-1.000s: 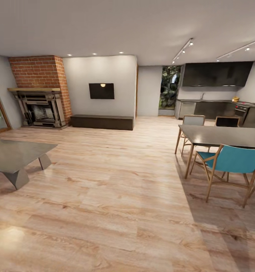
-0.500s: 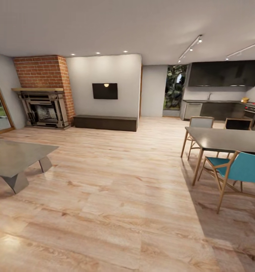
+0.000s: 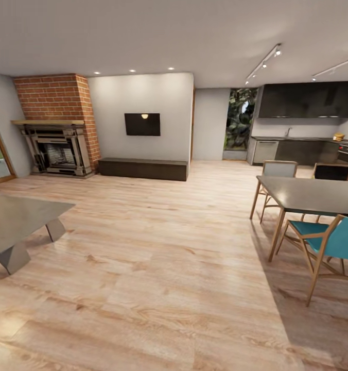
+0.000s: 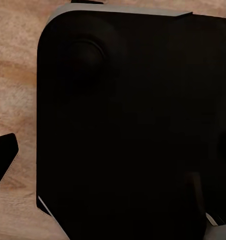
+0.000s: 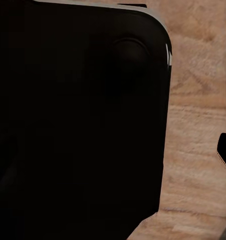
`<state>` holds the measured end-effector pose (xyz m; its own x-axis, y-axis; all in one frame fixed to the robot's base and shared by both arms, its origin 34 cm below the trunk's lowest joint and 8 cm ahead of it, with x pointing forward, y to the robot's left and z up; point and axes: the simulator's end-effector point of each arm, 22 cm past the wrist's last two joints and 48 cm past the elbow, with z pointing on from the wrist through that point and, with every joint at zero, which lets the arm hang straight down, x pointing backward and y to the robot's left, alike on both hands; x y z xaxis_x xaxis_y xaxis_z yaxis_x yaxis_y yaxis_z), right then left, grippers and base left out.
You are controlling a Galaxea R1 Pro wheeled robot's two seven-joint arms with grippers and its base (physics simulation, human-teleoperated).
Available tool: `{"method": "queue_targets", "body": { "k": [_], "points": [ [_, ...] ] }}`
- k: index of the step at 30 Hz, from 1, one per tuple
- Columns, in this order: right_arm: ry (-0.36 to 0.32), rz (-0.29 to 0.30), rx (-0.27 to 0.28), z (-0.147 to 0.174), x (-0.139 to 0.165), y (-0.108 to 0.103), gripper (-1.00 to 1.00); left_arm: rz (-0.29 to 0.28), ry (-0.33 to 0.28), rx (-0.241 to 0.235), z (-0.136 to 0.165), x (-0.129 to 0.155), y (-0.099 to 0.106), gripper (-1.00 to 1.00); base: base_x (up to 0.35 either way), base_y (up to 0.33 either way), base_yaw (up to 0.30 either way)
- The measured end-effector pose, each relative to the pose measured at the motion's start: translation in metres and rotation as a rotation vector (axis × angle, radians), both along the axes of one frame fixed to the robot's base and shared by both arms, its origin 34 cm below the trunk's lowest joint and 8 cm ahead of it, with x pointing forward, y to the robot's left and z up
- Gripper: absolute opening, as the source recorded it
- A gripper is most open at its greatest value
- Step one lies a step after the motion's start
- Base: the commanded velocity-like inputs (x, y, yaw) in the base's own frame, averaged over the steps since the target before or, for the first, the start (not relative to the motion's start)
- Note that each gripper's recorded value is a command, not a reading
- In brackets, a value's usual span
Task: In the kitchen, take the popcorn bag from the countertop, put it into the microwave, and heat it until the popcorn is cooked so the cooked popcorn ends up inside the bag.
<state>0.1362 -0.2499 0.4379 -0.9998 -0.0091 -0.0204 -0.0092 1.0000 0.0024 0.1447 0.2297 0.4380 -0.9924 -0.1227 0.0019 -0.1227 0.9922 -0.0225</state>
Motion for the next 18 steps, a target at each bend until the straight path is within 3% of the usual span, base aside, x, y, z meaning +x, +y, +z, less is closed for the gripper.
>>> {"method": "queue_targets", "body": {
  "k": [18],
  "points": [
    [-0.004, 0.004, -0.003, 0.0, 0.001, -0.002, 1.0, 0.0, -0.001, -0.001, 0.0, 0.0005, -0.001, 1.0, 0.327, 0.0, -0.01]
  ]
}}
